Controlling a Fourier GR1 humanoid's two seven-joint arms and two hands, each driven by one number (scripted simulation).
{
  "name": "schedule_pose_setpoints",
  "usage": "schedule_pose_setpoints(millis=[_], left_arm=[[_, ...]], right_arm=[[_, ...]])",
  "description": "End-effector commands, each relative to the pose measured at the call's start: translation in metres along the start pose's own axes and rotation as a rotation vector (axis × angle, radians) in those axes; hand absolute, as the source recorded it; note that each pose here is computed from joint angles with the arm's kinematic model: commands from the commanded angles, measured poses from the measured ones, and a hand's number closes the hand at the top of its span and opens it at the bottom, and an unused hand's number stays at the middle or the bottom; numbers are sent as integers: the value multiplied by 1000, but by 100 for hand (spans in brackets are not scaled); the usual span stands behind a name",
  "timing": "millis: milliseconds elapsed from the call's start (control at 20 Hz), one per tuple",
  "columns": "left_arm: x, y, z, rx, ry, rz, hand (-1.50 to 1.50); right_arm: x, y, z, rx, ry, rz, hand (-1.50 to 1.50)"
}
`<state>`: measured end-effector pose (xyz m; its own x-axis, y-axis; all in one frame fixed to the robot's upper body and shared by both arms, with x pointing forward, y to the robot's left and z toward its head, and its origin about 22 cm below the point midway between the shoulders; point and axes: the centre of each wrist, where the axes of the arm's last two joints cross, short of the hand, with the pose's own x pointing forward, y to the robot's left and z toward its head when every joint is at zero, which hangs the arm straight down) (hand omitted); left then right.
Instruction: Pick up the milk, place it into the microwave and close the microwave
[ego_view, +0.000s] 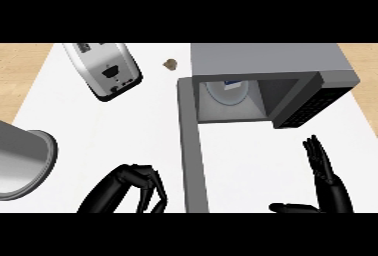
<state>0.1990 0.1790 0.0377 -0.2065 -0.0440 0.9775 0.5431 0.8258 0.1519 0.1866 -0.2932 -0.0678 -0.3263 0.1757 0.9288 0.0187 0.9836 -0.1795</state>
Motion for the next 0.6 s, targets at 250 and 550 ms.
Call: schedule_pose_setpoints(millis=[250,550], left_arm=[[-53,-48,-49,-317,131,-122,150],[-90,-88,-75,-390,119,-100,150]], right_arm=[[41,-43,39,-61,-18,54,-150],[59,-47,45,-20,-83,-3,-150]])
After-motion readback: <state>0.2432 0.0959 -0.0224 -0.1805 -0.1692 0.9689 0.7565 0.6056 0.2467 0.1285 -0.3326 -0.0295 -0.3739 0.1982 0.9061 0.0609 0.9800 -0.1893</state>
